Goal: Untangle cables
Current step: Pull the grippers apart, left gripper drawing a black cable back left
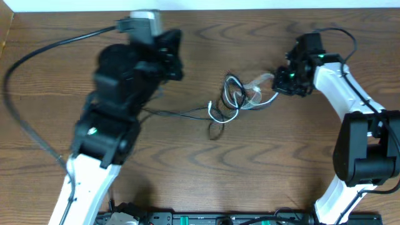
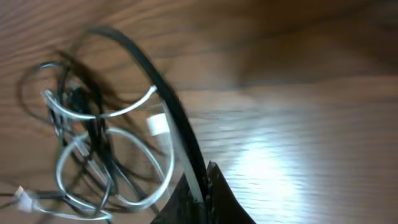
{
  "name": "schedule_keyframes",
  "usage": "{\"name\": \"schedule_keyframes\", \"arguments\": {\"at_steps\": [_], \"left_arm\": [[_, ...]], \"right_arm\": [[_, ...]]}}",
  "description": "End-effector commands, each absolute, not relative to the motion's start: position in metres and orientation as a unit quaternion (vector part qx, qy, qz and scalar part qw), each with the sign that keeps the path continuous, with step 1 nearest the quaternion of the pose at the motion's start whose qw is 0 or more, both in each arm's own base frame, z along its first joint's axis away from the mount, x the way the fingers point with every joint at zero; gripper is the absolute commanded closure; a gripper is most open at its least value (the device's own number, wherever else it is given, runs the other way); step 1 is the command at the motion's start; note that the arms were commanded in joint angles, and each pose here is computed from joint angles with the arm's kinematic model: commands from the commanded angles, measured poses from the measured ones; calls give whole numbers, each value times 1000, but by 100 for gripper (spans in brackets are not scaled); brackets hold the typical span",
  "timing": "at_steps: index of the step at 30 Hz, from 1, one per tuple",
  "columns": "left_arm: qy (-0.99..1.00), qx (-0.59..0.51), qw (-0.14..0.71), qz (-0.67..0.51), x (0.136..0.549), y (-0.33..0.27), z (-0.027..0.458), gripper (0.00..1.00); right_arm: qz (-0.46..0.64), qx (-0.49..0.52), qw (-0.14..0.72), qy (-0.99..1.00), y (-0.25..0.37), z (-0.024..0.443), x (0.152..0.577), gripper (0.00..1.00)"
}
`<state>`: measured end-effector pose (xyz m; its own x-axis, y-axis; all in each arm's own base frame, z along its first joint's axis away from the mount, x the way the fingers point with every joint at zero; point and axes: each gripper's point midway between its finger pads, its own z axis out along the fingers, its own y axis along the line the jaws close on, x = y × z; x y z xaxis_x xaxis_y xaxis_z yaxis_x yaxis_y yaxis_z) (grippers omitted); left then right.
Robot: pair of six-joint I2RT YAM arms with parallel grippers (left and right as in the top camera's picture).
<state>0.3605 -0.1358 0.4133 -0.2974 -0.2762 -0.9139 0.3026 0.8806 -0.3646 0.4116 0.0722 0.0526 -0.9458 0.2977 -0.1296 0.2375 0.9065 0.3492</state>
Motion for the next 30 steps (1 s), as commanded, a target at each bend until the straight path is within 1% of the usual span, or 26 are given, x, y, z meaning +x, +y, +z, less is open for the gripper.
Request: {"name": "schedule_keyframes", "arguments": {"at_steps": [1, 4, 9, 12, 17, 19, 24, 28, 30], "left_arm": [[769, -21, 596, -230, 364, -111, 418, 92], [790, -17, 565, -238, 365, -110, 400, 93], [830, 0, 495, -255, 374, -128, 357, 93], [847, 6, 462, -261, 382, -139, 334, 92], [867, 29, 417, -270, 392, -164, 299, 92], [876, 47, 400, -266, 395, -175, 283, 85], [891, 82, 361, -261, 398, -204, 247, 60], [894, 124, 346, -256, 399, -226, 224, 48], [894, 143, 339, -254, 399, -238, 213, 43]], "right_arm": [[147, 136, 90, 976, 54, 48, 410, 99], [160, 121, 91, 976, 50, 50, 410, 99], [263, 16, 102, 959, 86, 70, 407, 99], [300, -16, 118, 946, 100, 94, 406, 99], [326, -42, 166, 930, 108, 143, 403, 99], [328, -52, 191, 924, 109, 165, 400, 99], [324, -69, 242, 912, 109, 207, 392, 99], [323, -77, 263, 906, 109, 224, 387, 99], [323, -76, 262, 906, 109, 224, 386, 99]]}}
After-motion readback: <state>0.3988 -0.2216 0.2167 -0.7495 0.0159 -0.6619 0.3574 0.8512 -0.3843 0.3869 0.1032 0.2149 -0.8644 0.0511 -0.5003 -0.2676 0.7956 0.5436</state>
